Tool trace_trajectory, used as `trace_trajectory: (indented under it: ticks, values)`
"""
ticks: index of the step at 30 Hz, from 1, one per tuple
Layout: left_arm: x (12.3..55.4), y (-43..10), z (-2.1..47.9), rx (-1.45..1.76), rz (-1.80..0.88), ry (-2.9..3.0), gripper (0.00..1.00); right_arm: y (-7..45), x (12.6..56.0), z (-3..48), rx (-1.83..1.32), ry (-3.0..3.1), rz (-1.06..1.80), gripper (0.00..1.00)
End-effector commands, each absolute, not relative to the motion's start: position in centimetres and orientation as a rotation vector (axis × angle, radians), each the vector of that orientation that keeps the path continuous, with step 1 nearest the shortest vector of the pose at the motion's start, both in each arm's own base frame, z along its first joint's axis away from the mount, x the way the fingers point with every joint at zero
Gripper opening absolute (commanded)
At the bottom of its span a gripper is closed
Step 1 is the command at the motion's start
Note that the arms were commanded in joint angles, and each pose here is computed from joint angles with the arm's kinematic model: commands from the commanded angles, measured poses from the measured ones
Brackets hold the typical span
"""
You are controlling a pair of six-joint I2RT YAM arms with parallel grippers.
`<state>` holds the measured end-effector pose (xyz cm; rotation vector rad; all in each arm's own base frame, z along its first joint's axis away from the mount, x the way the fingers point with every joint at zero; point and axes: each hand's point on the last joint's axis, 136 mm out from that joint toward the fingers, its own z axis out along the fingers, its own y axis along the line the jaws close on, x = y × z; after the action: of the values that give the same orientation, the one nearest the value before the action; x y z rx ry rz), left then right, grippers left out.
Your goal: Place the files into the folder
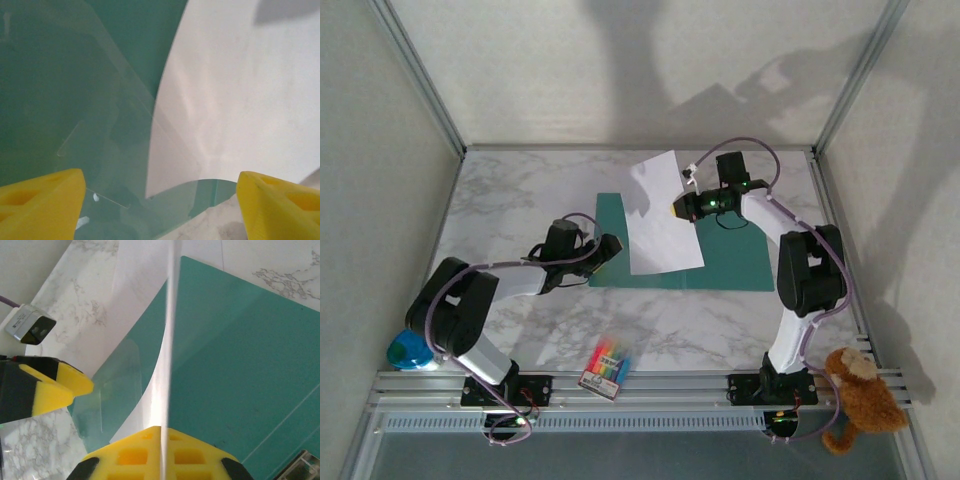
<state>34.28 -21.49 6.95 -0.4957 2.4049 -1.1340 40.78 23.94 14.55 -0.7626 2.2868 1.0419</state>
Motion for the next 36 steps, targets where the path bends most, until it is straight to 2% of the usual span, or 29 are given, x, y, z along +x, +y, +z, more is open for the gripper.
trace_trajectory:
  ticks: [1, 20, 36]
  values:
    - [34.2, -21.2, 8.4, -0.488, -1.112, 2.392, 0.80, 24.2, 40.7, 13.9, -0.736, 2.285, 1.112, 0.00]
    - [34.1, -20.6, 9.0, -0.501, -1.070, 2.394, 0.81, 25.1, 40.1, 10.7, -0.695, 2.347, 1.277, 0.00]
    - [33.8, -20.4, 8.9, -0.518, -1.072, 2.384, 0.80, 25.6, 41.6, 9.5, -0.591, 2.333, 1.313, 0.00]
